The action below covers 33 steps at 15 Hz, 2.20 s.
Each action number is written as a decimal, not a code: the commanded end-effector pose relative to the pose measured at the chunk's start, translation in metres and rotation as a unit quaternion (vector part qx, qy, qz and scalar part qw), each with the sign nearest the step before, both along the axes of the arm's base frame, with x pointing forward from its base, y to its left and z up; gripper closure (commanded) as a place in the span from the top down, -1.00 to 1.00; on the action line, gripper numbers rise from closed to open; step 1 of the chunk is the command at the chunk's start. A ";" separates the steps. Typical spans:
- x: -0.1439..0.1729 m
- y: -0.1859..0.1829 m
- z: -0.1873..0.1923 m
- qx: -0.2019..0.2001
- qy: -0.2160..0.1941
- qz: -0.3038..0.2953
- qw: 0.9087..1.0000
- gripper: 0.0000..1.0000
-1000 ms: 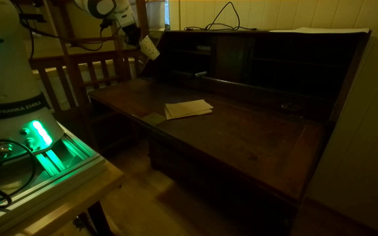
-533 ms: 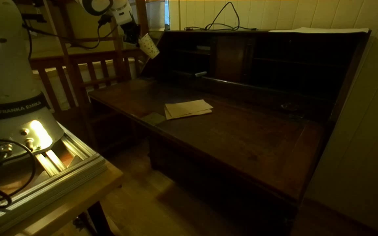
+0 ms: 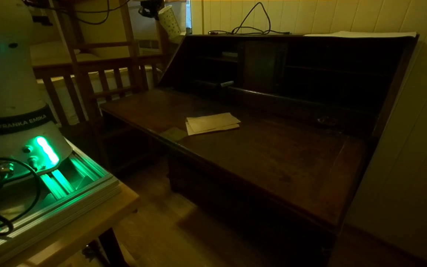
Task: Place the coffee cup upright.
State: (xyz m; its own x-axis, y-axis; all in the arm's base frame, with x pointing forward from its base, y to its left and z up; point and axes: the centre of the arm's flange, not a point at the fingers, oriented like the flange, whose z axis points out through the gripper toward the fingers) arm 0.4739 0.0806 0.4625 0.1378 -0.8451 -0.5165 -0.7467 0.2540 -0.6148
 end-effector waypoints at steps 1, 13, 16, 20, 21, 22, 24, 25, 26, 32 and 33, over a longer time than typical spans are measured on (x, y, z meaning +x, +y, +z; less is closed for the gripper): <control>-0.020 -0.067 -0.048 0.103 -0.007 -0.016 0.995 -0.99; -0.016 -0.116 -0.084 0.181 0.070 -0.044 0.980 -0.99; -0.008 -0.133 -0.085 0.229 0.081 -0.059 0.968 -0.99; 0.010 -0.147 -0.097 0.237 0.133 -0.083 0.959 -0.99; 0.017 -0.145 -0.104 0.245 0.150 -0.080 0.955 -0.99; 0.022 -0.141 -0.110 0.255 0.165 -0.072 0.950 -0.99; 0.034 -0.133 -0.123 0.260 0.192 -0.068 0.944 -0.99; 0.038 -0.131 -0.130 0.258 0.204 -0.071 0.942 -0.99; 0.042 -0.129 -0.137 0.244 0.217 -0.086 0.941 -0.99; 0.063 -0.100 -0.163 0.160 0.243 -0.113 0.950 -0.99; 0.049 -0.108 -0.169 0.177 0.239 -0.109 0.949 -0.95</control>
